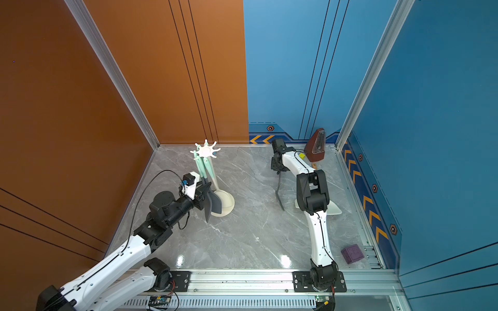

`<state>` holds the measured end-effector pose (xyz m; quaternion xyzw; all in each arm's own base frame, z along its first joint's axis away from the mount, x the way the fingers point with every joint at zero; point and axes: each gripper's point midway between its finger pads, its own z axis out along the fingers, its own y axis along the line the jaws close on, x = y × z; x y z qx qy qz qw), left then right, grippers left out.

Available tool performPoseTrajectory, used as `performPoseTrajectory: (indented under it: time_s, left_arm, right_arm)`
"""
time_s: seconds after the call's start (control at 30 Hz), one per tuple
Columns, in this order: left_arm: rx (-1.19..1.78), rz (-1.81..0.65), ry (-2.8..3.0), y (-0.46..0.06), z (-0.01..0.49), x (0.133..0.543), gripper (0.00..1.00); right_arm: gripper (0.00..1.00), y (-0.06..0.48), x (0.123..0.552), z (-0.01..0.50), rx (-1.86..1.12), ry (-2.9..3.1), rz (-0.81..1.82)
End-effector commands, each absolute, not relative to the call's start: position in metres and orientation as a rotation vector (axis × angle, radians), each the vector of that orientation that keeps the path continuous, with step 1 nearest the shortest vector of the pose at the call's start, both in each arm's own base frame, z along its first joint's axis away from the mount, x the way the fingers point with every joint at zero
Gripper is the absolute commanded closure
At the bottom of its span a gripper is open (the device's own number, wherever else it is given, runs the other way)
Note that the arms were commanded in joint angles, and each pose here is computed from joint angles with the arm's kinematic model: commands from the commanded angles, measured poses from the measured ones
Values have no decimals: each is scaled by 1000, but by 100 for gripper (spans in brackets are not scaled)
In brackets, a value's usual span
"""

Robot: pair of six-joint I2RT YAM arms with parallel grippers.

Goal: Take the spatula off the kitchen utensil rack
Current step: Place the spatula at the center of the board.

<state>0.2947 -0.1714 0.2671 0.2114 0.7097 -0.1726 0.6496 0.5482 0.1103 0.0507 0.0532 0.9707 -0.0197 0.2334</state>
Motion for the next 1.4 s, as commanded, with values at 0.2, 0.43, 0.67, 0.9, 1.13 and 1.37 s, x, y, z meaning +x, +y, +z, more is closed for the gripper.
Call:
performPoseTrajectory:
  time_s: [0.2,0.43,0.67,0.9,1.13,1.37]
  left_arm:
    - [523,-351,1720,-167,231,293,77]
    - [523,-349,1720,-167,230,292,77]
    - [524,-351,1718,-167,231,293,77]
    - [529,-348,1717,-168,232,293,77]
    - [531,-350,1715,-169,232,294,77]
    - [533,-347,1721,-169,231,295,77]
  right_arm:
    - [100,91,545,53,132,2698,-148]
    - [100,89,546,48,129,2718,-160]
    - [98,96,543,29,113,2781,-100]
    - [87,96,543,20,119,2803,-75]
    - [80,100,540,8,121,2834,-28]
    - [67,104,539,5,116,2845,-1]
